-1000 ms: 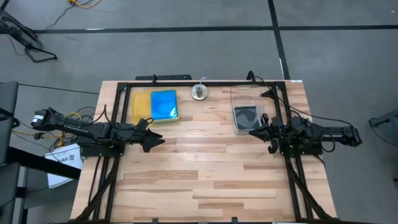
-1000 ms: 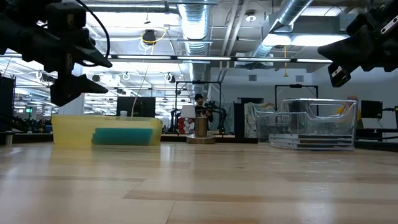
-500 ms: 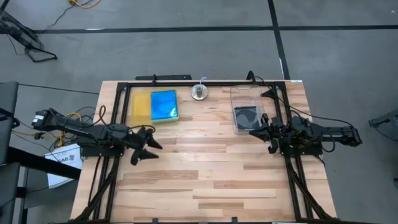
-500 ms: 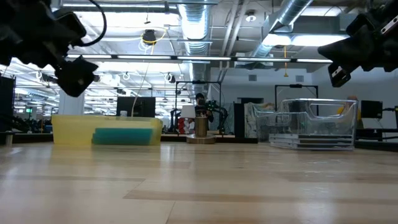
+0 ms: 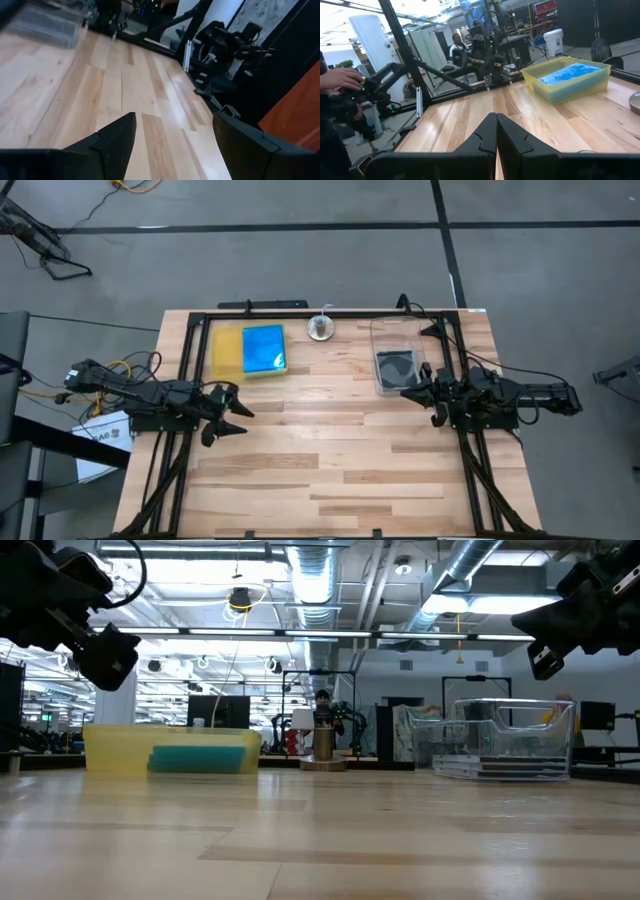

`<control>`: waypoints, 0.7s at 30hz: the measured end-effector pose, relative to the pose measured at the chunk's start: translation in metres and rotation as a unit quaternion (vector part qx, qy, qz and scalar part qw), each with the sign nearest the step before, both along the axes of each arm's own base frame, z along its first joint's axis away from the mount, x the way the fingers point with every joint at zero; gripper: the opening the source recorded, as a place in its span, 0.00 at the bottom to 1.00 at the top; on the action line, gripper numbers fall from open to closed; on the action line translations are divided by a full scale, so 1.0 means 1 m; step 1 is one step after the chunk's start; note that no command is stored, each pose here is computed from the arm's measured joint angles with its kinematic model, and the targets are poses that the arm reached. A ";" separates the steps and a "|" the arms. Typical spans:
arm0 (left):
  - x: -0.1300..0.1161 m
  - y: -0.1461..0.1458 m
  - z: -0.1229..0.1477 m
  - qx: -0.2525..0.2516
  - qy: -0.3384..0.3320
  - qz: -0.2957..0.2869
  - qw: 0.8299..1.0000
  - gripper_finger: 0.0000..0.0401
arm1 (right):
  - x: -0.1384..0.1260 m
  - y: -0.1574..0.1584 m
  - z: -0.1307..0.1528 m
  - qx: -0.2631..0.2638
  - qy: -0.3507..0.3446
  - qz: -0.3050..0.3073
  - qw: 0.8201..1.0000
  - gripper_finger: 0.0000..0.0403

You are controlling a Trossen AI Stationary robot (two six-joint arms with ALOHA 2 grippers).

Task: Pick & place jewel cases by type
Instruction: Return to Home Position

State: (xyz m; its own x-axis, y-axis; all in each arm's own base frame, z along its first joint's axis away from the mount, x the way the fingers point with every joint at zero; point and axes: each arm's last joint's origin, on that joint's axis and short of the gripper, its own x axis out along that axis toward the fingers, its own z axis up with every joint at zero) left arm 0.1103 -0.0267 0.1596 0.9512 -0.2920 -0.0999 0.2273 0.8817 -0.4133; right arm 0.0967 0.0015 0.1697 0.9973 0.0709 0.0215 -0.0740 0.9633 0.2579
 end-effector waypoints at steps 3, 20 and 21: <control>-0.007 0.001 0.003 0.016 -0.023 -0.001 1.000 0.64 | 0.000 0.000 0.000 0.000 0.000 0.000 1.000 0.00; -0.015 0.010 0.014 0.100 -0.110 0.088 0.985 0.64 | 0.000 0.000 0.000 0.000 0.000 0.000 1.000 0.00; -0.015 0.010 0.013 0.099 -0.110 0.088 0.985 0.64 | 0.000 0.000 0.000 0.000 0.000 0.000 1.000 0.00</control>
